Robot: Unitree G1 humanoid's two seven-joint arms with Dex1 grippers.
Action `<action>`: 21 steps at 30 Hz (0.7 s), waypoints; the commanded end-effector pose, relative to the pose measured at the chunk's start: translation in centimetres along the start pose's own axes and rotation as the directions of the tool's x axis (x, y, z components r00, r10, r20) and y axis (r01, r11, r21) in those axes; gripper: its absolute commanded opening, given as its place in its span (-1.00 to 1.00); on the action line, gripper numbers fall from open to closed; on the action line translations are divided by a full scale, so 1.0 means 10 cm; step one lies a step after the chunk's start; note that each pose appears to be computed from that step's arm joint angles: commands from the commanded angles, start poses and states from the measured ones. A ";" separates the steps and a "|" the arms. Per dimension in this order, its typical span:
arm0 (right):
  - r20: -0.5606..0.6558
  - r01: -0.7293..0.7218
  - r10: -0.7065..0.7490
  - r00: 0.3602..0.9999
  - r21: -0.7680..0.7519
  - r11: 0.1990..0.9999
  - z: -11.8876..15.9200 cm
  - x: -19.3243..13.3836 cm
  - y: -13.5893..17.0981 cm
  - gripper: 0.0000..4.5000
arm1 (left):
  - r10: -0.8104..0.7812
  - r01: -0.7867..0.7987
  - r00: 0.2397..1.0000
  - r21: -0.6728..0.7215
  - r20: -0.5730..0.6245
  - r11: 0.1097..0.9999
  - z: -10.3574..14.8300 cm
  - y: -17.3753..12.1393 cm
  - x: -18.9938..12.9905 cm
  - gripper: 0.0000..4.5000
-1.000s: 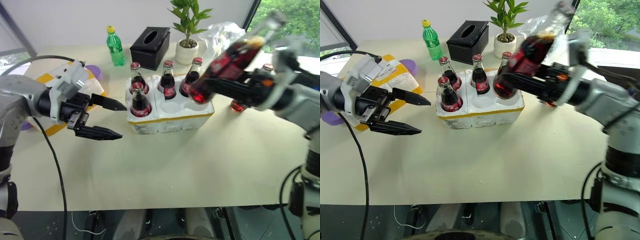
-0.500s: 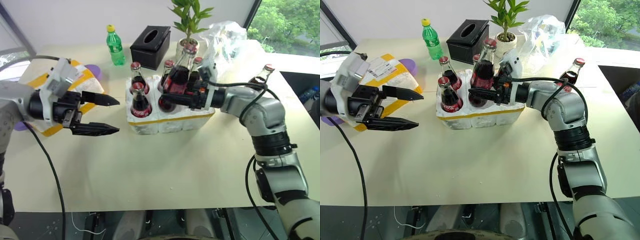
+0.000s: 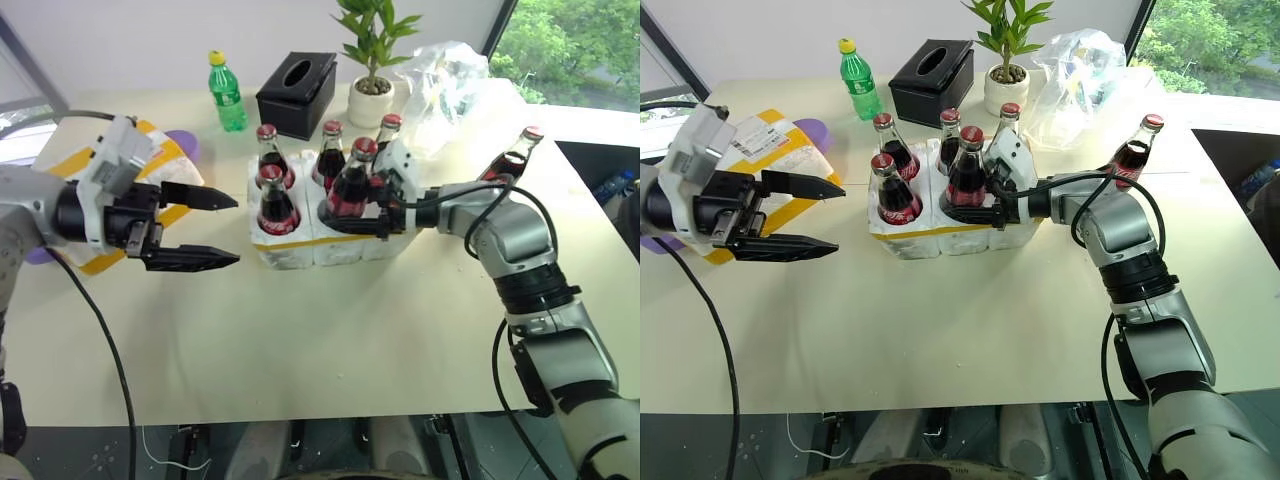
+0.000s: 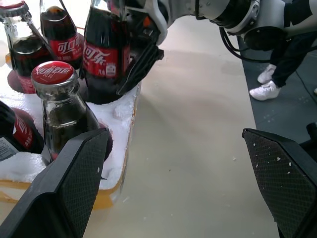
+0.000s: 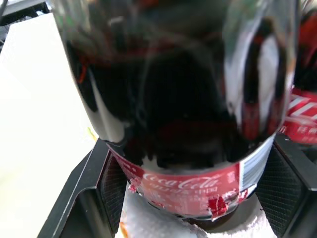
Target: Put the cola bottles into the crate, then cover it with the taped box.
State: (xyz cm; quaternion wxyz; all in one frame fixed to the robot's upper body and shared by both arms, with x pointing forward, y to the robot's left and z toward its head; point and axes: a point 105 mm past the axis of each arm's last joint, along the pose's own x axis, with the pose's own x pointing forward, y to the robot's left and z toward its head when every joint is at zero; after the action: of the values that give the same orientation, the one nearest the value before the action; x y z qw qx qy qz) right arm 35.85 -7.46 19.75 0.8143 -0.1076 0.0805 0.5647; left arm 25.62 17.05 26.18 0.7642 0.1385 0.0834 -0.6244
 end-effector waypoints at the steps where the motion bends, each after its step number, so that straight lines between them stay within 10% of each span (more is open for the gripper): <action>1: 0.088 -0.015 0.021 0.996 -0.069 0.997 0.33 -0.13 0.02 0.28 | 0.026 -0.027 1.000 0.054 0.011 0.998 0.12 -0.02 -0.08 1.00; 8: 0.026 -0.057 0.059 0.998 -0.088 0.994 0.17 0.08 0.08 0.28 | 0.036 -0.037 0.999 0.055 0.012 0.998 0.12 -0.02 -0.11 1.00; 12: 0.031 -0.042 0.044 0.999 -0.048 0.998 0.11 0.13 0.06 0.99 | 0.040 -0.040 0.999 0.045 -0.003 0.998 0.07 -0.03 -0.09 1.00; 21: 0.082 0.066 -0.066 0.994 0.003 0.998 0.11 -0.23 0.02 0.99 | 0.016 -0.017 1.000 0.049 0.010 0.999 0.07 -0.07 -0.04 1.00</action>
State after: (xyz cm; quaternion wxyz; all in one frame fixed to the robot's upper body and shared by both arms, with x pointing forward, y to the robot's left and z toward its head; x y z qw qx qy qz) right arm 35.41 -7.90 19.55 0.8238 -0.0912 0.0689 0.5552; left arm 25.26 17.21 25.91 0.7688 0.1432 0.0854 -0.6173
